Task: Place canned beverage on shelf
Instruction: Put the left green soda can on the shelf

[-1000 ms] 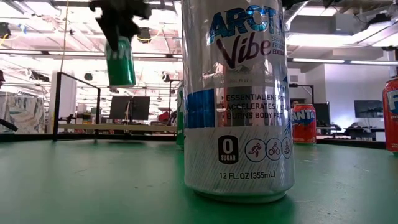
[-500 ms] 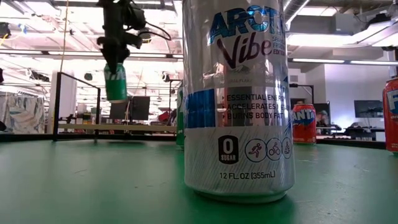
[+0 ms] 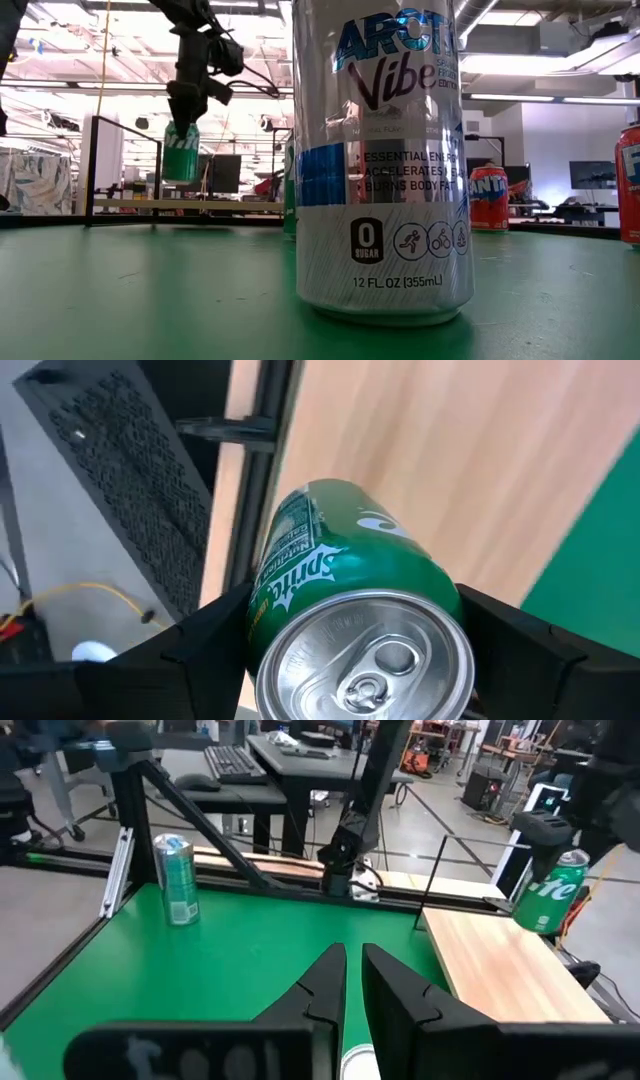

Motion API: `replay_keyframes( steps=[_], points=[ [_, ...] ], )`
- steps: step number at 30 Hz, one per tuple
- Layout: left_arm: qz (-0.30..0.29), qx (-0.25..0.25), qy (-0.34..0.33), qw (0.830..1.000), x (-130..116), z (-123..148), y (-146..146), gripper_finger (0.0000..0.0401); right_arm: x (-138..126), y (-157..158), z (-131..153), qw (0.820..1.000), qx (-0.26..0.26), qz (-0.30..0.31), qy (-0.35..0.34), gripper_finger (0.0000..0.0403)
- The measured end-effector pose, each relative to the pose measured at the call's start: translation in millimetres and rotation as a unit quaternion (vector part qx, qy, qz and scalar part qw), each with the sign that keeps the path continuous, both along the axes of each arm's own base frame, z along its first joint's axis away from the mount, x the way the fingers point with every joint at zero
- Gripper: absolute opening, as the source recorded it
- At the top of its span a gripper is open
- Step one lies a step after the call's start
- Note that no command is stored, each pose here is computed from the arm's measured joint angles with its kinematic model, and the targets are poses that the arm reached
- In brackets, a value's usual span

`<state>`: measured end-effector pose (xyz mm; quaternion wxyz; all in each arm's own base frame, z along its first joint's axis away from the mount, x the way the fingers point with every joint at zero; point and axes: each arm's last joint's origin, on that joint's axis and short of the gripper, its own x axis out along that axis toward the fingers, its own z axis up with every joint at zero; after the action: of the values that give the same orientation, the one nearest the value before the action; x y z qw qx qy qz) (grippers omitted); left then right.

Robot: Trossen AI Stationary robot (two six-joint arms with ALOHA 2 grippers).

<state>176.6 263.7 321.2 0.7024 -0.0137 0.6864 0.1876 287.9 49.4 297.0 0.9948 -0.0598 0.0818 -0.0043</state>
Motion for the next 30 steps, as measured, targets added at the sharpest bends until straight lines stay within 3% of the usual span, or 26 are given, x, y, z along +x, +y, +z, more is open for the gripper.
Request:
replay_keyframes(
  steps=[3, 6, 9, 12, 16, 19, 23, 30],
  points=[
    [-0.036, -0.017, -0.037, 0.999, 11, 0, -6, 0.0281, 0, -1, -3, 1.000, 0.000, 0.011, 0.013, 0.0063],
    [-0.076, 0.005, -0.017, 0.997, 19, 1, -10, 0.0281, -2, -4, -1, 1.000, 0.003, 0.023, 0.018, 0.0063],
    [-0.086, 0.032, 0.008, 0.996, 18, 1, -5, 0.0281, -5, -8, -2, 0.999, 0.004, 0.034, 0.035, 0.0063],
    [-0.080, 0.041, -0.010, 0.996, 18, 2, -2, 0.0281, -8, -11, 0, 0.998, 0.006, 0.039, 0.040, 0.0063],
    [-0.110, 0.019, -0.058, 0.992, 35, 2, -14, 0.0281, -15, -13, 1, 0.998, 0.005, 0.038, 0.055, 0.0063],
    [-0.132, 0.037, -0.039, 0.990, 41, 3, -17, 0.0281, -19, -16, 4, 0.998, 0.004, 0.033, 0.060, 0.0063],
    [-0.131, 0.058, 0.001, 0.990, 27, 3, -6, 0.0281, -21, -17, 4, 0.997, 0.004, 0.032, 0.066, 0.0063],
    [-0.088, 0.050, -0.027, 0.995, -1, 4, 16, 0.0281, -22, -15, 3, 0.997, 0.003, 0.037, 0.073, 0.0063]
  ],
)
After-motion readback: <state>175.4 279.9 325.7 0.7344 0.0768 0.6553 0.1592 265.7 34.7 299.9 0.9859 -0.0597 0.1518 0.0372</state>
